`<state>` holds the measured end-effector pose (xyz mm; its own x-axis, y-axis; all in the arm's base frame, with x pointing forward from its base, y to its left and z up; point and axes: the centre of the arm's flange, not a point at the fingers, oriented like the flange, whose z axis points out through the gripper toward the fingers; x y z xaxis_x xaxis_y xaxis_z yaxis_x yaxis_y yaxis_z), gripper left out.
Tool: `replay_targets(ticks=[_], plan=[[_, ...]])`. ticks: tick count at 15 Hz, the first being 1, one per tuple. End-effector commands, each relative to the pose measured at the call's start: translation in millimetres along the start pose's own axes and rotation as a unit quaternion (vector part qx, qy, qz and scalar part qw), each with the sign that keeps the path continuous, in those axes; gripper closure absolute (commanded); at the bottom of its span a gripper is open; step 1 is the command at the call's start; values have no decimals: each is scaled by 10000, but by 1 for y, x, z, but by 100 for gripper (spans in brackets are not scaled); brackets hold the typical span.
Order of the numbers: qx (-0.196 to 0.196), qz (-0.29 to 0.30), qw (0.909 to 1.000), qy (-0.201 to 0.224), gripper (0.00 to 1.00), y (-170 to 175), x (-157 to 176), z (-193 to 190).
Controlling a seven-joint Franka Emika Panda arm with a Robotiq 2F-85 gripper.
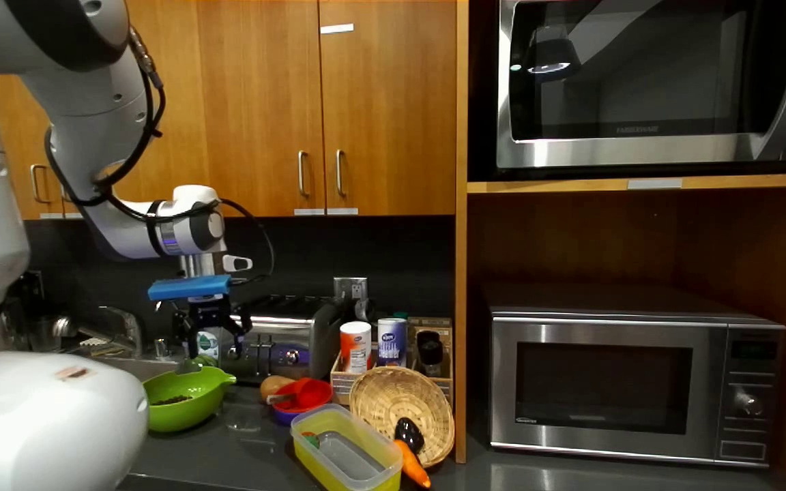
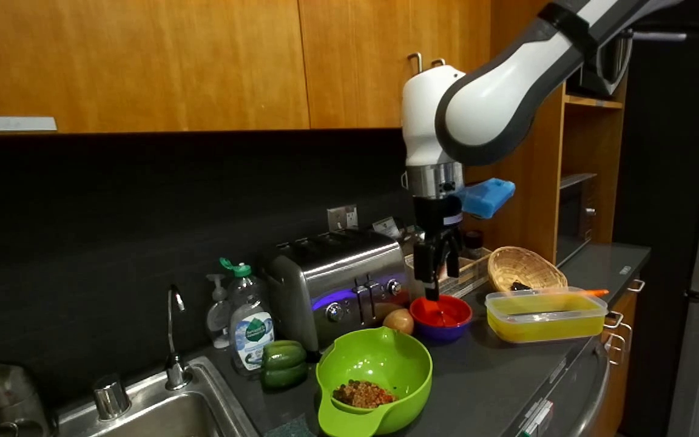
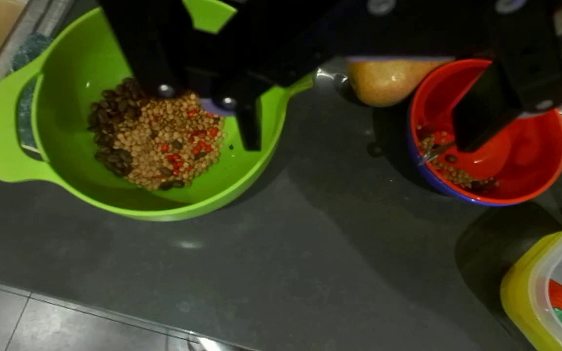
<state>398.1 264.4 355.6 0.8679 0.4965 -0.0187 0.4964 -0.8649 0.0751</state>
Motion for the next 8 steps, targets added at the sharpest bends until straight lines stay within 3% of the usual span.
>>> replay_targets(ticks=[1,8], plan=[[-210,172,9996,-45,0,-2,-5,0],[-299,275,9991,-123,0,-9,-9,-5]])
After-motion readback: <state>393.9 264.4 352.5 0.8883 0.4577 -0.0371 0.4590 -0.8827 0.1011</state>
